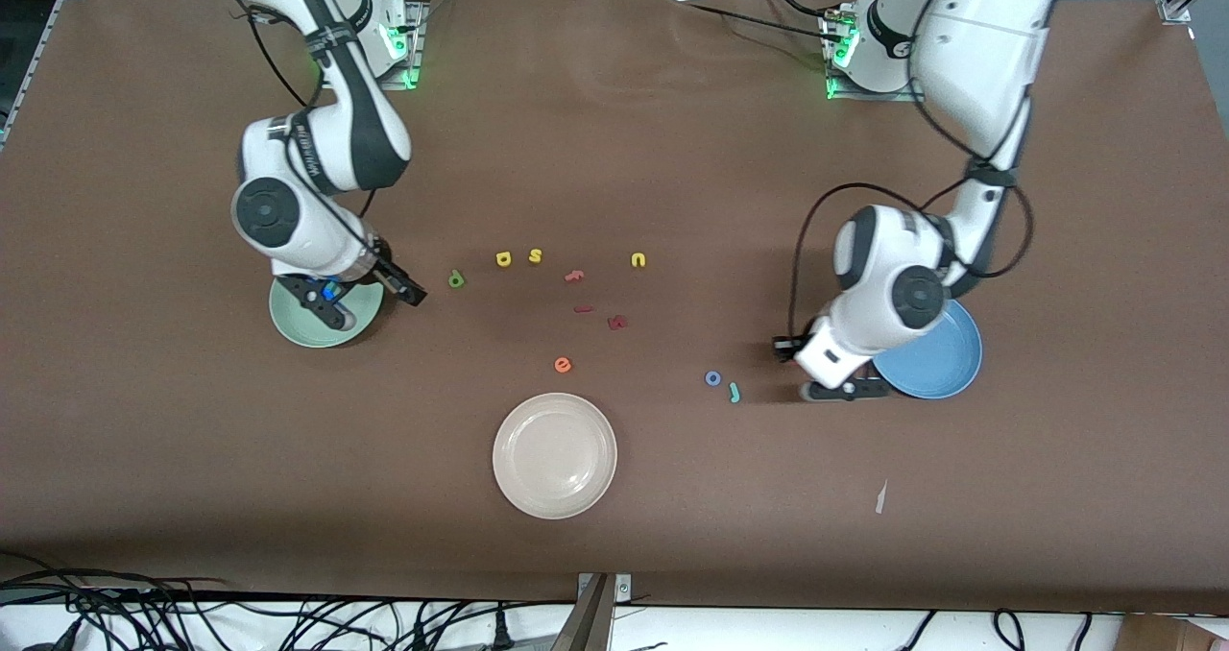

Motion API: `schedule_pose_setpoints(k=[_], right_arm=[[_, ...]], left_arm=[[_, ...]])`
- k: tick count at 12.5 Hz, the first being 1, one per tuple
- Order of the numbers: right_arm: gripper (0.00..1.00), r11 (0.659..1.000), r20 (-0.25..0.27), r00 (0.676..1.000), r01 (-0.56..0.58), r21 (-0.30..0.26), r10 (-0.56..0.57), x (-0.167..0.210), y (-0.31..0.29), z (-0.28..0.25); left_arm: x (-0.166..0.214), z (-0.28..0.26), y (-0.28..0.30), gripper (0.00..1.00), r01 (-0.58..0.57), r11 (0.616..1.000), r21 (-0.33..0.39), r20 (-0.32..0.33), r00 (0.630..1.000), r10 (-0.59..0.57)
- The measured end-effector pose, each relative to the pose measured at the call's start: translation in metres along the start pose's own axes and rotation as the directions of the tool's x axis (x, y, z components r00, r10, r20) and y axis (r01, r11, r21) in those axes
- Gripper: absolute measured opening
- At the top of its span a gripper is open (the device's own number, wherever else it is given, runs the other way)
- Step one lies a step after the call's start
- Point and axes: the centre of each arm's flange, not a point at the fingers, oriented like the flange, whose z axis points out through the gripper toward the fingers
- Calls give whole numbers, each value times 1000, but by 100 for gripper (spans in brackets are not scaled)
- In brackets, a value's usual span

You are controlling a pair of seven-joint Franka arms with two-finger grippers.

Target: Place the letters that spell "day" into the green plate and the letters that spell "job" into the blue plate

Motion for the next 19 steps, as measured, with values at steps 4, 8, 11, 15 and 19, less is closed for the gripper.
schedule_pose_setpoints(k=[4,8,11,15,19], right_arm=[[96,998,-60,998,-20,63,24,-20,2,69],[87,997,-69,997,-33,70,38,-42,-6,99],[74,997,-74,997,-30,71,35,-49,-7,107],[29,996,-81,996,-31,86,38,-48,-8,101],[29,997,-78,997,-26,68,31,-32,-3,80]], left_arm=[[-9,-22,-116,31,-115,993,-12,44,992,116],[-28,1,-137,50,-165,986,-25,95,981,167],[-24,-6,-108,77,-228,973,-37,59,972,229],[-18,-26,7,78,-305,943,-135,-51,952,301],[-9,10,97,77,-342,933,-115,-165,932,321]])
